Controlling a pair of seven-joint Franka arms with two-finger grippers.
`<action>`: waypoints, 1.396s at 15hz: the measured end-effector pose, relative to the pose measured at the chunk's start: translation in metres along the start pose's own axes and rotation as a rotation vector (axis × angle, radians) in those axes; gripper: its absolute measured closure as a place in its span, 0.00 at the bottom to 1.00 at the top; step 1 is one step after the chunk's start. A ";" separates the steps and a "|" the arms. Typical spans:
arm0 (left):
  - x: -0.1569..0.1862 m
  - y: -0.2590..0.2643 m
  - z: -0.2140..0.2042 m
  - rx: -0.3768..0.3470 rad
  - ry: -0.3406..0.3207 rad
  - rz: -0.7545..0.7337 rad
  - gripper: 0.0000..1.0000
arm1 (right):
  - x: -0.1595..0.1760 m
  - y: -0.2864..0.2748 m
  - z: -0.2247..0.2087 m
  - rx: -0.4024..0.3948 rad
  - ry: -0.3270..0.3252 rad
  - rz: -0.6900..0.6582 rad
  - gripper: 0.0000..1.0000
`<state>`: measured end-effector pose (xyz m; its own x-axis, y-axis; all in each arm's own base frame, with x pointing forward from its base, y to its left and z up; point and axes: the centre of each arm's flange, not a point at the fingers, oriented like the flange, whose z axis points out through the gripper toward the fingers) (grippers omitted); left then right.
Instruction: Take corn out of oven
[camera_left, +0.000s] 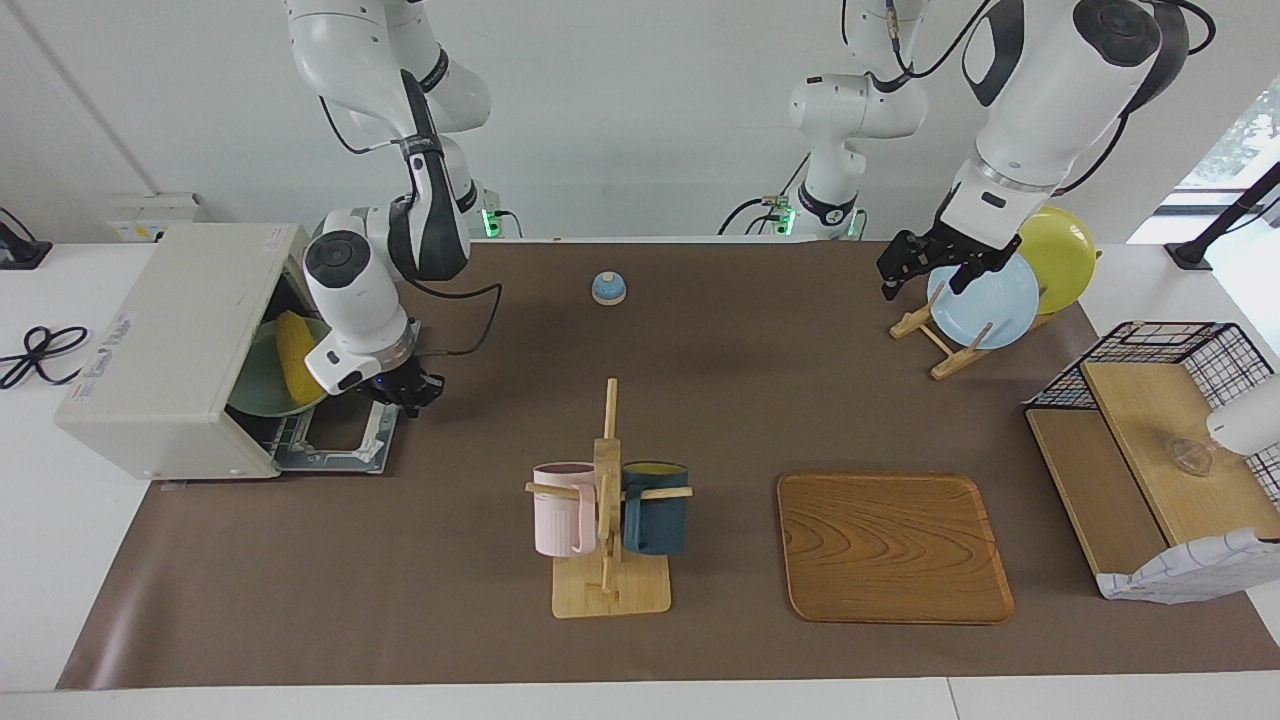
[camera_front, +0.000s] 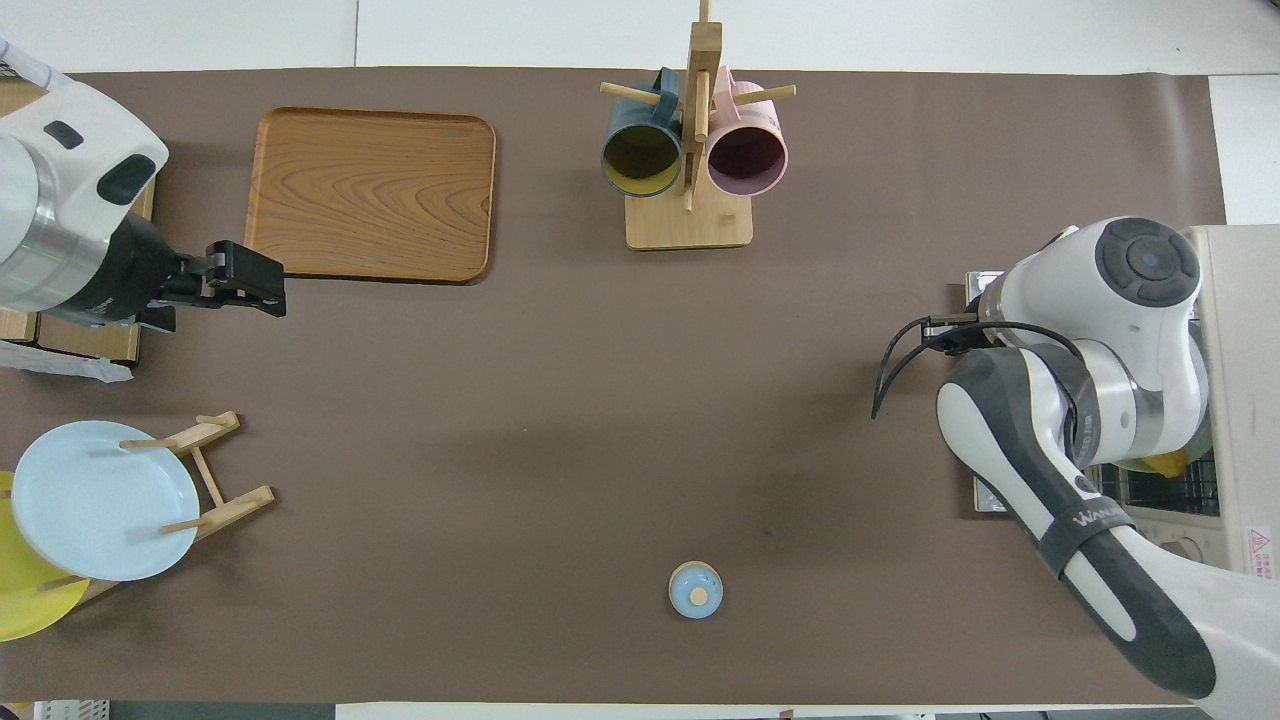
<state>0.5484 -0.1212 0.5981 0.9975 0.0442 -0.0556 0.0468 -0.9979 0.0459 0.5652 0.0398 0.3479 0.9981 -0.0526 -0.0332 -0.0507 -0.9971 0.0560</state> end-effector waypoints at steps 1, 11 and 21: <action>0.000 0.000 0.000 0.000 0.000 0.000 0.00 | 0.002 0.001 -0.014 -0.003 -0.011 0.002 0.94; 0.002 0.002 -0.002 -0.007 0.026 0.002 0.00 | -0.012 0.050 -0.039 -0.177 -0.077 0.015 0.63; 0.002 0.004 -0.003 -0.008 0.031 0.006 0.00 | -0.027 0.077 -0.019 -0.177 -0.129 0.029 0.72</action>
<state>0.5512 -0.1252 0.6008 0.9989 0.0396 -0.0242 0.0408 -0.9977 0.0540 0.5346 -0.0348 0.3718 0.9828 -0.0993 -0.1555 -0.0612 -0.9705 0.2331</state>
